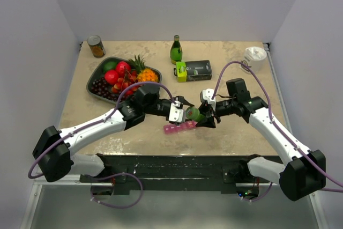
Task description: Sort the pills into containers
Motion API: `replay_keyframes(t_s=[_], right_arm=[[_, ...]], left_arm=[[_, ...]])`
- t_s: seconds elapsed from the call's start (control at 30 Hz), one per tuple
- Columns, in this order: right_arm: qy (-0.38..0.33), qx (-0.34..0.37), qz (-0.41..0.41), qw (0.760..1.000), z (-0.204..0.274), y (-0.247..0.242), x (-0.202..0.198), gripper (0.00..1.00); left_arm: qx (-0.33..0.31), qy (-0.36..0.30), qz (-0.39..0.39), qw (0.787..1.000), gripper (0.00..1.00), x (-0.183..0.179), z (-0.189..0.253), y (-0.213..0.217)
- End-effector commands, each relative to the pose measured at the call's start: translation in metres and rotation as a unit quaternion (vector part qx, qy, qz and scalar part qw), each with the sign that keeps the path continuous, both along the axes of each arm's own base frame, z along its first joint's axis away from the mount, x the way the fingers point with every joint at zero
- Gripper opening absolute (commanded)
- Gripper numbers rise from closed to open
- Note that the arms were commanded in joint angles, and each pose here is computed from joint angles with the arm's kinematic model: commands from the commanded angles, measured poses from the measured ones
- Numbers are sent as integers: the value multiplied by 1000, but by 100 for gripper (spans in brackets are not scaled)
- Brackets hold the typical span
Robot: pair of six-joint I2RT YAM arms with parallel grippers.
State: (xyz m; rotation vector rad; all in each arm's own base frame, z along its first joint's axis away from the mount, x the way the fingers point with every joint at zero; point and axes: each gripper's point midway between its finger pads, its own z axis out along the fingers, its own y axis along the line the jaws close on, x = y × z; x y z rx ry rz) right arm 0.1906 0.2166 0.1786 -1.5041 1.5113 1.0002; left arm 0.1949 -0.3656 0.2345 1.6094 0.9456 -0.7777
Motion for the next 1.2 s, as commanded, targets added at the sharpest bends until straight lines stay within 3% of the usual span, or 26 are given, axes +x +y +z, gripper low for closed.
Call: replay_keyframes(t_s=[0.0, 0.07, 0.17, 0.2, 0.27, 0.3, 0.47, 0.5, 0.63, 0.7, 0.8, 1.0, 1.17], right_arm=[[-20, 20, 13, 1000, 12, 2, -2, 0], [-20, 19, 12, 1000, 12, 2, -2, 0], [-24, 18, 10, 999, 12, 2, -1, 0], [-24, 17, 10, 1000, 12, 2, 0, 0], [-26, 14, 5, 1000, 11, 1, 1, 0], [-27, 15, 4, 1000, 12, 1, 2, 0], [-27, 13, -1, 1000, 11, 1, 4, 0], [-27, 13, -2, 1000, 11, 1, 4, 0], [-26, 12, -4, 1000, 11, 0, 5, 0], [-26, 12, -5, 1000, 11, 0, 6, 0], [-23, 12, -6, 1000, 10, 0, 6, 0], [-24, 11, -10, 1000, 10, -1, 7, 0], [-24, 11, -10, 1000, 10, -1, 8, 0]], left_arm=[[-22, -11, -33, 999, 45, -8, 21, -9], [-29, 2, -35, 999, 28, -11, 26, -10], [-48, 50, -26, 997, 15, -16, 37, -11], [-53, 106, -14, 993, 12, -20, 41, -10], [-63, 156, 11, 986, 0, -18, 47, -11], [-69, 236, 42, 969, 0, -19, 51, -10], [-83, 430, 138, 888, 0, -15, 59, -8], [-91, 482, 149, 859, 0, -19, 64, -7], [-112, 577, 244, 772, 0, -2, 74, -1], [-78, 613, 296, 728, 0, -2, 58, 5], [-82, 633, 332, 694, 0, 4, 62, 10], [-87, 653, 356, 663, 0, 9, 66, 10], [-85, 686, 371, 620, 0, 11, 65, 7]])
